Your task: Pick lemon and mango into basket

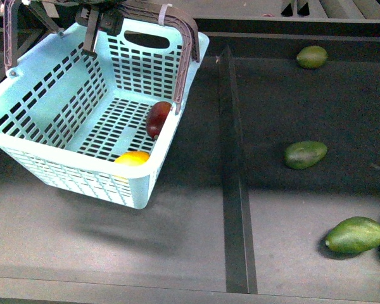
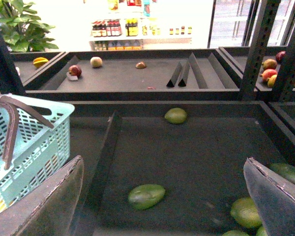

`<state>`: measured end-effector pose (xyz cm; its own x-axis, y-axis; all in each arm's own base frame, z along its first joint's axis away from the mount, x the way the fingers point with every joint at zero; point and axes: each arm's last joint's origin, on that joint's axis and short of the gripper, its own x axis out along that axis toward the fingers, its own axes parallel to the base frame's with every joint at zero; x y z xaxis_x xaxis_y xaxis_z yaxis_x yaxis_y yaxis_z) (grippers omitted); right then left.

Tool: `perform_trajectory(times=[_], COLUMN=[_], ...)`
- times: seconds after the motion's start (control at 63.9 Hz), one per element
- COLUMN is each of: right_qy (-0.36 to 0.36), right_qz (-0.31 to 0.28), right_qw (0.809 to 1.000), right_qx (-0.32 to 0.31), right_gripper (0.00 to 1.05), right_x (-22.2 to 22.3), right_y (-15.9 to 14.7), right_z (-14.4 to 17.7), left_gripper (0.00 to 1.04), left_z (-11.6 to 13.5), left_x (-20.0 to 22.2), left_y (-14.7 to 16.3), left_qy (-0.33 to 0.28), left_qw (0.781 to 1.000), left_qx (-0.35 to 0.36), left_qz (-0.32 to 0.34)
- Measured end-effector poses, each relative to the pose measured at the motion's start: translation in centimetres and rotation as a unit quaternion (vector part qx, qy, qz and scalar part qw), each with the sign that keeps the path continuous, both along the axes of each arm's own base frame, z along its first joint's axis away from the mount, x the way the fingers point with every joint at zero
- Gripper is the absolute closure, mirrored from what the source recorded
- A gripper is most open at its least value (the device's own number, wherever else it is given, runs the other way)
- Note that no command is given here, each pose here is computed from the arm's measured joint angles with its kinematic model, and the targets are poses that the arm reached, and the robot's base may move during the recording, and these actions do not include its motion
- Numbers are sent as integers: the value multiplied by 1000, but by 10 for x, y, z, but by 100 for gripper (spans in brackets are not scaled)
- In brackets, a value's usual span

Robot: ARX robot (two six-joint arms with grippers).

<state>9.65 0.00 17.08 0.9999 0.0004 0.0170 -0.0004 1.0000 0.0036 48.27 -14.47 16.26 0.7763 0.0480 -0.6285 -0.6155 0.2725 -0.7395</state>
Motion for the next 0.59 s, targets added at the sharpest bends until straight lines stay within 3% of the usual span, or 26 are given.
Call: perform_trajectory(times=[0.125,0.344,0.469,0.594], right_qy=[0,0,0,0], right_qz=[0,0,0,0], right_qw=[1000,1000,1000,1000], right_qx=[0,0,0,0], right_gripper=[9,9,9,9], right_x=[0,0,0,0], right_y=[0,0,0,0], right_z=[0,0,0,0], left_gripper=[49,6,7,7], left_z=[10,57,78,81], left_x=[-6,-59,-102,-105], left_y=[6,33,43,40], left_qy=[-13,-52,-12,-10], left_qw=[1000,996,985,983], left_qx=[7,36,157,175], left_qz=[14,61,65,45])
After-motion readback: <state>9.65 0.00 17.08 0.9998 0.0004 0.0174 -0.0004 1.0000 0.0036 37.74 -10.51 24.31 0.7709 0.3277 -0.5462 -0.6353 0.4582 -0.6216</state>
